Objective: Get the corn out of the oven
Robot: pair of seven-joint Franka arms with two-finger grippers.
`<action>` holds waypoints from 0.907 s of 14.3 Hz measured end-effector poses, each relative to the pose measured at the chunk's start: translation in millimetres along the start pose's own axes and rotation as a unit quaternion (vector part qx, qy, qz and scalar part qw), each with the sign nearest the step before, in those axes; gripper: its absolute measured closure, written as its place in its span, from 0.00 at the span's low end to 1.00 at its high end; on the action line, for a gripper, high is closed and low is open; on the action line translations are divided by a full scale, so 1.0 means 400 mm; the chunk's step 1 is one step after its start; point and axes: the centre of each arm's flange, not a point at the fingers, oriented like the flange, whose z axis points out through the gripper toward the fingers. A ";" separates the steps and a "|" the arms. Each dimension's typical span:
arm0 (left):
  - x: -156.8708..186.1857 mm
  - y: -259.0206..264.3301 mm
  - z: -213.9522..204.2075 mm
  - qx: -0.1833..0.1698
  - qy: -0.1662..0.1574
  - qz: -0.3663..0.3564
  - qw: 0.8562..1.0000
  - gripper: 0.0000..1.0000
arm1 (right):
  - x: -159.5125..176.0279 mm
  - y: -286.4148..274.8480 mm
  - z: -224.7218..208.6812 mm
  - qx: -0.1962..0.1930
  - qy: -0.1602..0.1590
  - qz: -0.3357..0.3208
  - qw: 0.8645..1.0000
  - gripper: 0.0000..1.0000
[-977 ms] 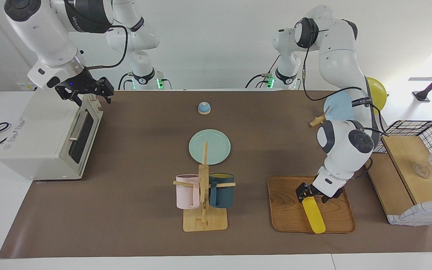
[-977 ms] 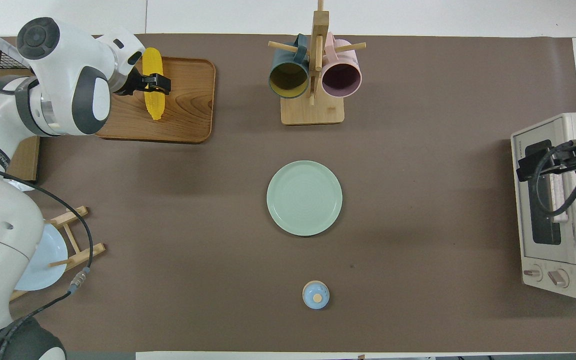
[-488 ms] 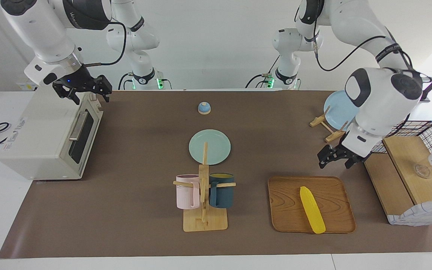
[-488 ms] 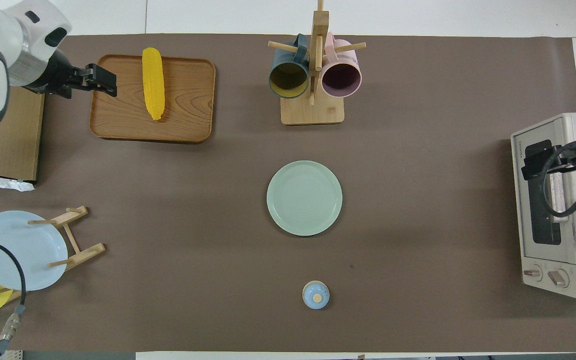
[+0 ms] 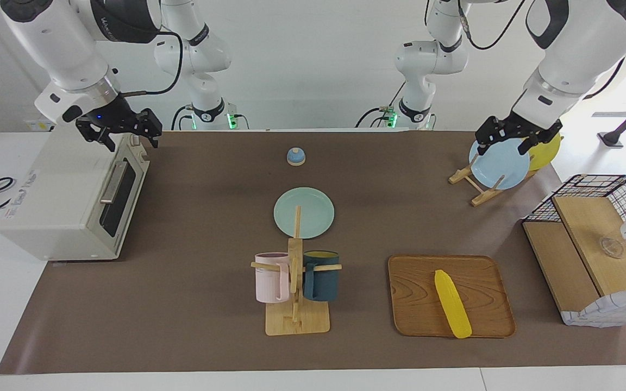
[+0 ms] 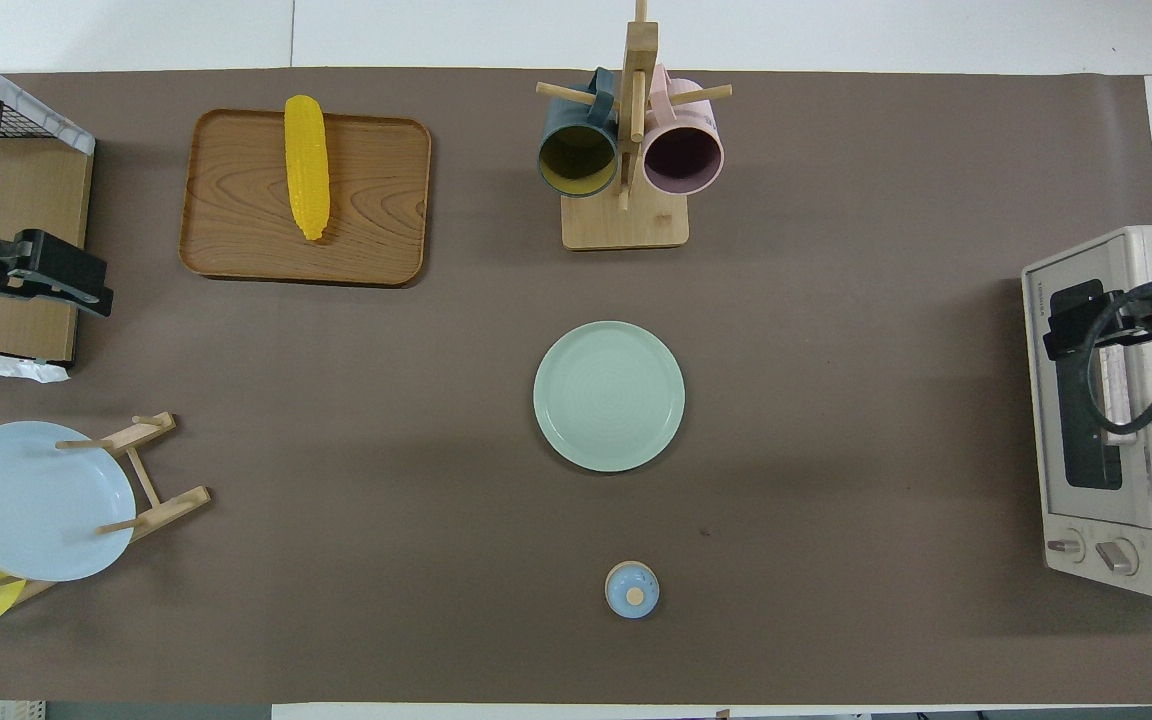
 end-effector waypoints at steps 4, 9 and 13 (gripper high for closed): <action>-0.059 -0.014 0.007 0.002 -0.017 -0.006 1.000 0.00 | 0.000 0.000 0.000 0.000 0.000 0.000 1.000 0.00; -0.004 -0.018 0.074 -0.002 0.035 -0.008 0.999 0.00 | 0.000 0.000 0.000 0.000 0.000 0.000 1.000 0.00; -0.003 -0.018 0.077 -0.002 0.035 -0.008 0.999 0.00 | 0.000 0.000 0.000 0.000 0.000 0.000 1.000 0.00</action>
